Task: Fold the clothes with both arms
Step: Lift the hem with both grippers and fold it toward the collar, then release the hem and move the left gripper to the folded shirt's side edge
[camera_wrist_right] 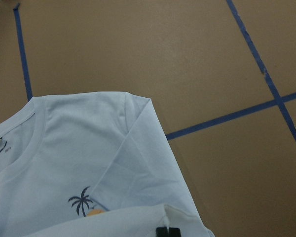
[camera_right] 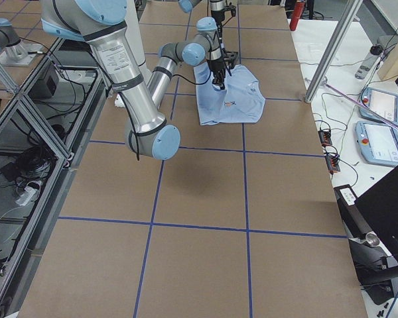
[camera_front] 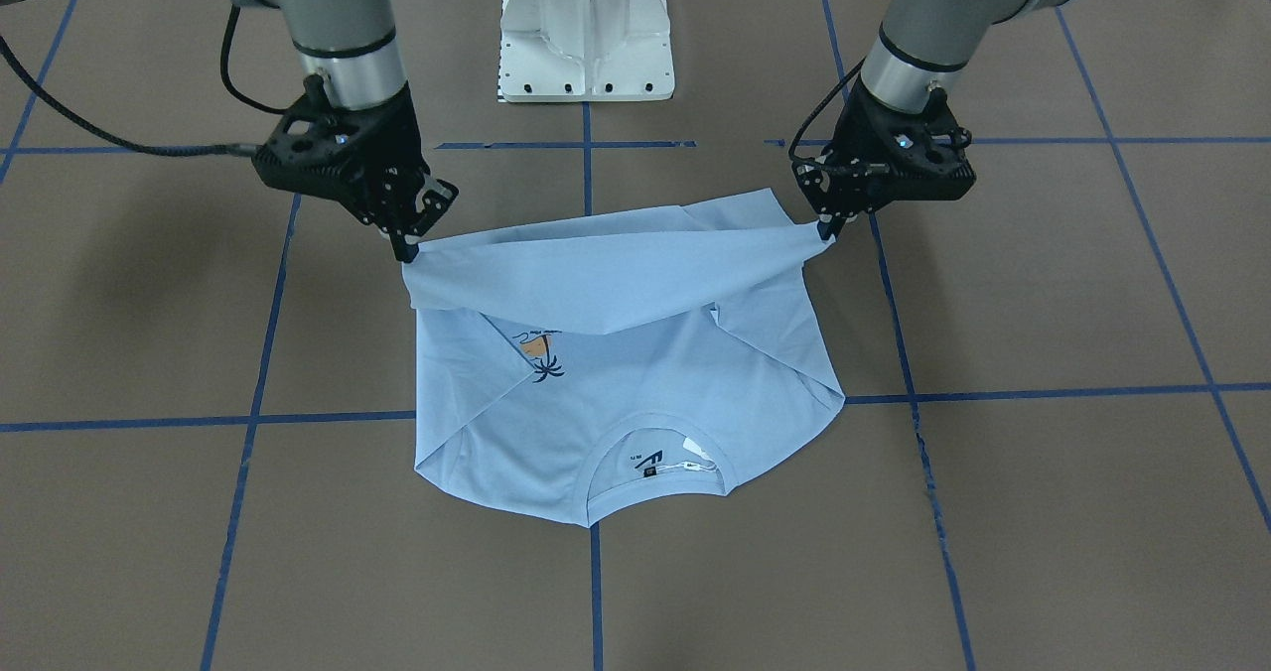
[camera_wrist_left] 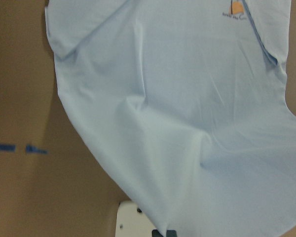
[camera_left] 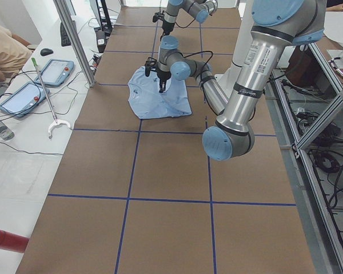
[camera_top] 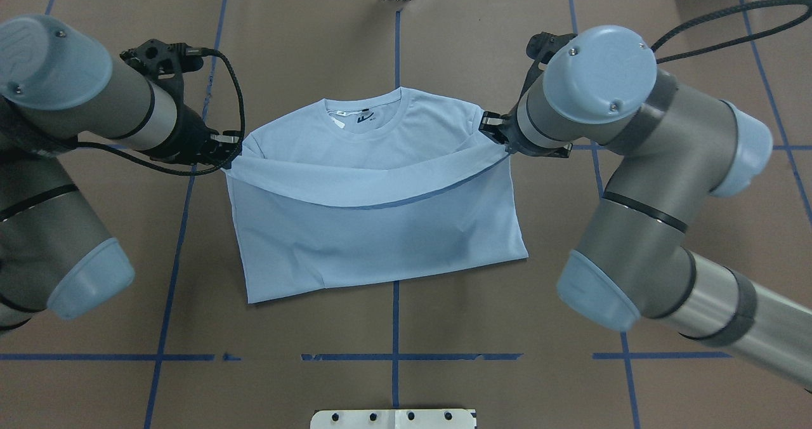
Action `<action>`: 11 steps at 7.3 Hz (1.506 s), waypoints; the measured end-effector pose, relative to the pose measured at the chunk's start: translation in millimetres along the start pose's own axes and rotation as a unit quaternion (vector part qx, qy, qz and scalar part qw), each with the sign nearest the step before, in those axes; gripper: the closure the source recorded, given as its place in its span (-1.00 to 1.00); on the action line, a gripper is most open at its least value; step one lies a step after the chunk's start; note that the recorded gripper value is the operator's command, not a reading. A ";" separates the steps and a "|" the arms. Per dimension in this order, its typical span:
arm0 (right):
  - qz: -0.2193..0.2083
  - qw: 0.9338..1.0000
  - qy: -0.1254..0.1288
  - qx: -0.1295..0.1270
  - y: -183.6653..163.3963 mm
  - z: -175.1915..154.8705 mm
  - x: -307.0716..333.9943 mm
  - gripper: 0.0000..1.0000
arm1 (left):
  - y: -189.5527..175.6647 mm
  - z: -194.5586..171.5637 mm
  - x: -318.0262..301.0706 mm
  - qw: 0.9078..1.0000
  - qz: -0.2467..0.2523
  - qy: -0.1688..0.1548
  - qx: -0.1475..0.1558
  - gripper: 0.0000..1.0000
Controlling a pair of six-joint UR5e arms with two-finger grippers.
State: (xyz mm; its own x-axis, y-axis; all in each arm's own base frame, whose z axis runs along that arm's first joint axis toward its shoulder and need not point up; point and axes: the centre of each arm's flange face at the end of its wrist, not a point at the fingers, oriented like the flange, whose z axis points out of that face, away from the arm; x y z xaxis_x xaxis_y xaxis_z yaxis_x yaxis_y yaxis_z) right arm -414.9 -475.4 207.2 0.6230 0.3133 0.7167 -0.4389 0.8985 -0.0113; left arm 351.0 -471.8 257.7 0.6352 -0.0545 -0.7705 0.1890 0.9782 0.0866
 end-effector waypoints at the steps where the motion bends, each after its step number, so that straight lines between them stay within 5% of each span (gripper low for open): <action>1: 0.002 1.000 0.002 0.004 -14.3 35.2 -15.3 1.00 | -17.3 17.7 0.1 1.000 0.000 -0.016 0.004 1.00; 5: -0.006 0.999 0.024 0.021 -49.2 135.1 -26.9 1.00 | -79.6 137.6 -17.1 0.998 -0.002 -0.047 0.030 1.00; 11: -0.007 0.999 0.028 0.034 -85.5 135.3 -18.6 1.00 | -85.4 155.1 -25.0 0.998 -0.001 -0.045 0.032 1.00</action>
State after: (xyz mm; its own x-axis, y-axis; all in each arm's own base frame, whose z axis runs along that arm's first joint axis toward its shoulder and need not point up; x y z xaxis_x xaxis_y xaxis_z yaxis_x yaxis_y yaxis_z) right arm -476.6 -599.7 289.1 0.6642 0.3186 0.6763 -0.4715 0.8806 0.0482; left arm 435.1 -585.0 367.5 0.6988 -0.0780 -0.7110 0.2368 0.9632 0.1271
